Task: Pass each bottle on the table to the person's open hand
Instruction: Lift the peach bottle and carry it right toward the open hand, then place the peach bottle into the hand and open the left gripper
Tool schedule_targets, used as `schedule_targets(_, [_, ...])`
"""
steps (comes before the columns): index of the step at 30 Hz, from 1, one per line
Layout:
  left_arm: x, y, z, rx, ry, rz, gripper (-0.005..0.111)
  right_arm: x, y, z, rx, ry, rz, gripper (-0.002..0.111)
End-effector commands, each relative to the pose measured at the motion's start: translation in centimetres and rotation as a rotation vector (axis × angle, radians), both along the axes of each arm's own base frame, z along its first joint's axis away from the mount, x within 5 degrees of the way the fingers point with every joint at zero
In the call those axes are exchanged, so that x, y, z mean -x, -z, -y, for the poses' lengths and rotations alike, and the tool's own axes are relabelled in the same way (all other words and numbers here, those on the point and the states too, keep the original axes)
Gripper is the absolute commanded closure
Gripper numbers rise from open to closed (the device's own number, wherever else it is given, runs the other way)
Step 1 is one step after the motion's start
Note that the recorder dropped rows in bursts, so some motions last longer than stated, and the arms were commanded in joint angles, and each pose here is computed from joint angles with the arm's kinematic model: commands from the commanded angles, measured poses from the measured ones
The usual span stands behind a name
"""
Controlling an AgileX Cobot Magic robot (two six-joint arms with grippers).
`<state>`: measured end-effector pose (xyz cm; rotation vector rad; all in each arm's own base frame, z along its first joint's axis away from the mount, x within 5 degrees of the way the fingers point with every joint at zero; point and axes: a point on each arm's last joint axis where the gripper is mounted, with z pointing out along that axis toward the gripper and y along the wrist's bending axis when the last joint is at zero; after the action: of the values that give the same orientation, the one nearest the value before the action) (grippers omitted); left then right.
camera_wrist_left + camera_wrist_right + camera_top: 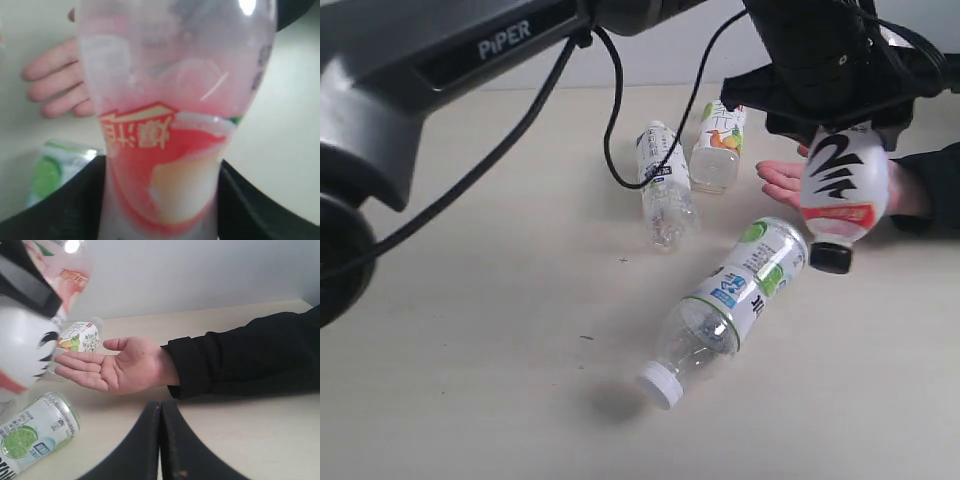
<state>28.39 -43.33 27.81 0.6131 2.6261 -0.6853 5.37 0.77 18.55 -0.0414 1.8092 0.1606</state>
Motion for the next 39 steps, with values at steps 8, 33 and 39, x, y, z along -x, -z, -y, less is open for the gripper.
schedule_targets(8, [-7.3, 6.0, 1.1, 0.454, -0.266, -0.249, 0.107, 0.0, 0.1, 0.0, -0.003, 0.002, 0.01, 0.108])
schedule_targets(33, [-8.6, 10.8, 0.9, 0.414, -0.369, -0.352, 0.095, 0.0, 0.1, 0.0, -0.003, 0.002, 0.01, 0.108])
schedule_targets(39, [-8.6, 10.8, 0.9, 0.413, -0.368, -0.353, 0.067, 0.0, 0.1, 0.0, -0.003, 0.002, 0.01, 0.108])
